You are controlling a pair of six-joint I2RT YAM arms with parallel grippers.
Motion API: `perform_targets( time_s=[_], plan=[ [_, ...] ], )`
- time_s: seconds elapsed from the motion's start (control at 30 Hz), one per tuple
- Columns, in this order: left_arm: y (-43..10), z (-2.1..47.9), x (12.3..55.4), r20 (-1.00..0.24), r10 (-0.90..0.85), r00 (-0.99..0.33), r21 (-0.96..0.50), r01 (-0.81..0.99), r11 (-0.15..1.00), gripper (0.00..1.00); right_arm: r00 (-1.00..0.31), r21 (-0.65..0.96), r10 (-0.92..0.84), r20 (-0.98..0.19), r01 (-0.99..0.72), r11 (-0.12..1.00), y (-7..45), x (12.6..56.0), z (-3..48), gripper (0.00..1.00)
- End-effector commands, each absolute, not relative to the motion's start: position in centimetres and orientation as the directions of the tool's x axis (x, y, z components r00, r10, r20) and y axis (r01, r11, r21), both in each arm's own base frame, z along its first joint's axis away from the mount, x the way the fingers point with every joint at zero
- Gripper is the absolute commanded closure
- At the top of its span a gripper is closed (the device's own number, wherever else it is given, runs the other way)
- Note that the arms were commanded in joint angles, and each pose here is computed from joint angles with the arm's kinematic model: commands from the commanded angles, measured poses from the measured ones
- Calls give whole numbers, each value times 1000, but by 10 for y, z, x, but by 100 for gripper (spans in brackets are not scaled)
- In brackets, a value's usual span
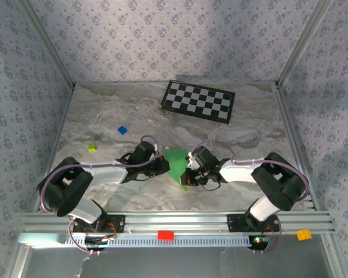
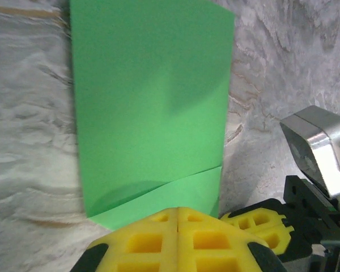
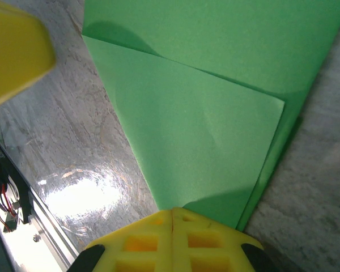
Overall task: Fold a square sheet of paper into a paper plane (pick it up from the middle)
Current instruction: Third fold the triangle at the center of the table.
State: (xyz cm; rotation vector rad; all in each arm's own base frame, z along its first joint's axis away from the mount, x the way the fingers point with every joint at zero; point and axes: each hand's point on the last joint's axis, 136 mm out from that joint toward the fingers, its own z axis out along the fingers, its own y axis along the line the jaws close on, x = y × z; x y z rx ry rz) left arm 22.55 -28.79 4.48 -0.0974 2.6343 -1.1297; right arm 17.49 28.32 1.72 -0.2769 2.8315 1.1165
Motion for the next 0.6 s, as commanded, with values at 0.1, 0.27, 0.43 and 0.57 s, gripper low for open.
perform_targets(
  time_s=[0.1,0.27,0.43,0.57],
  plan=[
    [-295,22,227,-183,-140,-973,-698,28,716,97,-990,547,-136,-39,-135,826,250,158,-16,100],
    [-278,-8,219,-131,-153,-979,-620,-39,784,100,-986,575,-141,-93,-169,800,262,170,8,99],
    [-271,-17,214,-111,-163,-980,-601,-64,797,100,-970,632,-169,-173,-241,737,289,182,41,97],
    [-272,-16,215,-114,-156,-981,-595,-58,801,100,-966,659,-198,-166,-258,707,310,188,42,96]
  ],
)
